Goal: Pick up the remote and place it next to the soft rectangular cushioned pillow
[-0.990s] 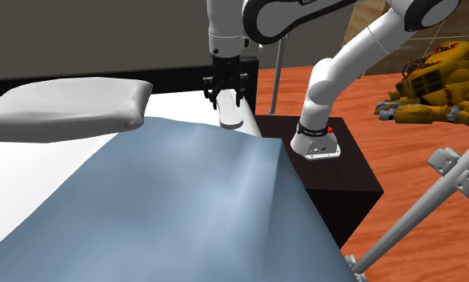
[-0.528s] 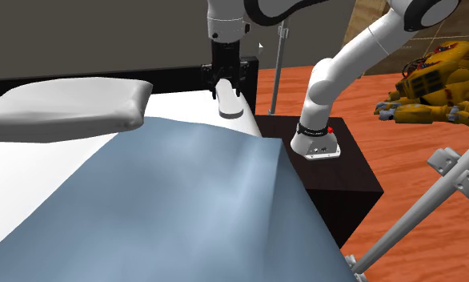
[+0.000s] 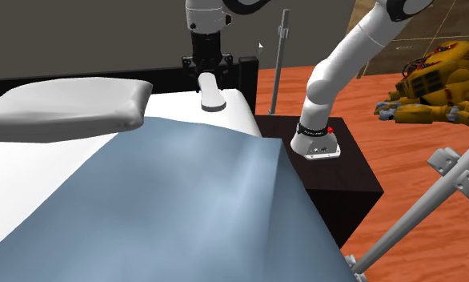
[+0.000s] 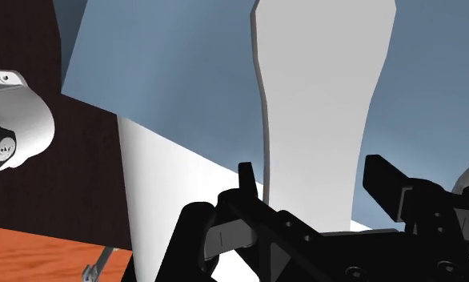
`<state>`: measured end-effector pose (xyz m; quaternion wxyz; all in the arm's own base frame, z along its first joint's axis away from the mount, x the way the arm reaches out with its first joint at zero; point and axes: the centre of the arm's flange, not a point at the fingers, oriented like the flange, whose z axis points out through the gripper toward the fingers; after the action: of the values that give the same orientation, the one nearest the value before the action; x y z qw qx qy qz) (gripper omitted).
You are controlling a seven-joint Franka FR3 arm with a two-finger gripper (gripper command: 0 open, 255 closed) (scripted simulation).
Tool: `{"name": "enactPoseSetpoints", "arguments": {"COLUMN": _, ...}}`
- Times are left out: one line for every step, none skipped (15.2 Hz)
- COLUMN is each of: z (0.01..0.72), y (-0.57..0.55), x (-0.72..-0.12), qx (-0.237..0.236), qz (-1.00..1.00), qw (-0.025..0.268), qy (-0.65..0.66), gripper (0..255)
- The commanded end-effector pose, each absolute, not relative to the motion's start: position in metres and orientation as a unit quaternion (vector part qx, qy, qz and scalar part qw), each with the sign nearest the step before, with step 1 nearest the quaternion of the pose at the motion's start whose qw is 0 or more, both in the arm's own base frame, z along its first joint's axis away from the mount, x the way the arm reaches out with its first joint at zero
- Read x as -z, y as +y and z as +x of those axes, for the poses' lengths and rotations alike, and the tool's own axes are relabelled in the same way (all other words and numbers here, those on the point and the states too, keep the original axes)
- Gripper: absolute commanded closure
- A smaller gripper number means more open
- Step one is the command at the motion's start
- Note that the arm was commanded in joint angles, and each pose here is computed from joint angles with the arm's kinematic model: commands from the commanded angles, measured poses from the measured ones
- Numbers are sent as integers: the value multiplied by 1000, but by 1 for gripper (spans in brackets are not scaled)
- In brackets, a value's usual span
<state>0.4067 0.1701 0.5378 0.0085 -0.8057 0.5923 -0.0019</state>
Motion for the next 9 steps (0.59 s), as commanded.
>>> {"name": "enactPoseSetpoints", "arguments": {"z": 434, "y": 172, "x": -538, "qx": 2, "qz": -806, "qw": 9, "qy": 592, "gripper": 255}}
{"name": "enactPoseSetpoints", "arguments": {"z": 447, "y": 172, "x": -538, "qx": 2, "qz": -806, "qw": 9, "qy": 592, "gripper": 255}}
{"name": "enactPoseSetpoints", "arguments": {"z": 461, "y": 172, "x": -538, "qx": 2, "qz": -806, "qw": 9, "qy": 592, "gripper": 255}}
{"name": "enactPoseSetpoints", "arguments": {"z": 474, "y": 172, "x": -538, "qx": 2, "qz": -806, "qw": 9, "qy": 592, "gripper": 255}}
{"name": "enactPoseSetpoints", "arguments": {"z": 487, "y": 172, "x": -538, "qx": 2, "qz": -806, "qw": 9, "qy": 592, "gripper": 255}}
{"name": "enactPoseSetpoints", "arguments": {"z": 500, "y": 172, "x": -539, "qx": 2, "qz": -806, "qw": 9, "qy": 592, "gripper": 255}}
{"name": "enactPoseSetpoints", "arguments": {"z": 513, "y": 172, "x": -539, "qx": 2, "qz": -806, "qw": 9, "qy": 592, "gripper": 255}}
{"name": "enactPoseSetpoints", "arguments": {"z": 527, "y": 172, "x": -539, "qx": 2, "qz": -806, "qw": 9, "qy": 592, "gripper": 255}}
{"name": "enactPoseSetpoints", "arguments": {"z": 540, "y": 172, "x": -539, "qx": 2, "qz": -806, "qw": 9, "qy": 592, "gripper": 255}}
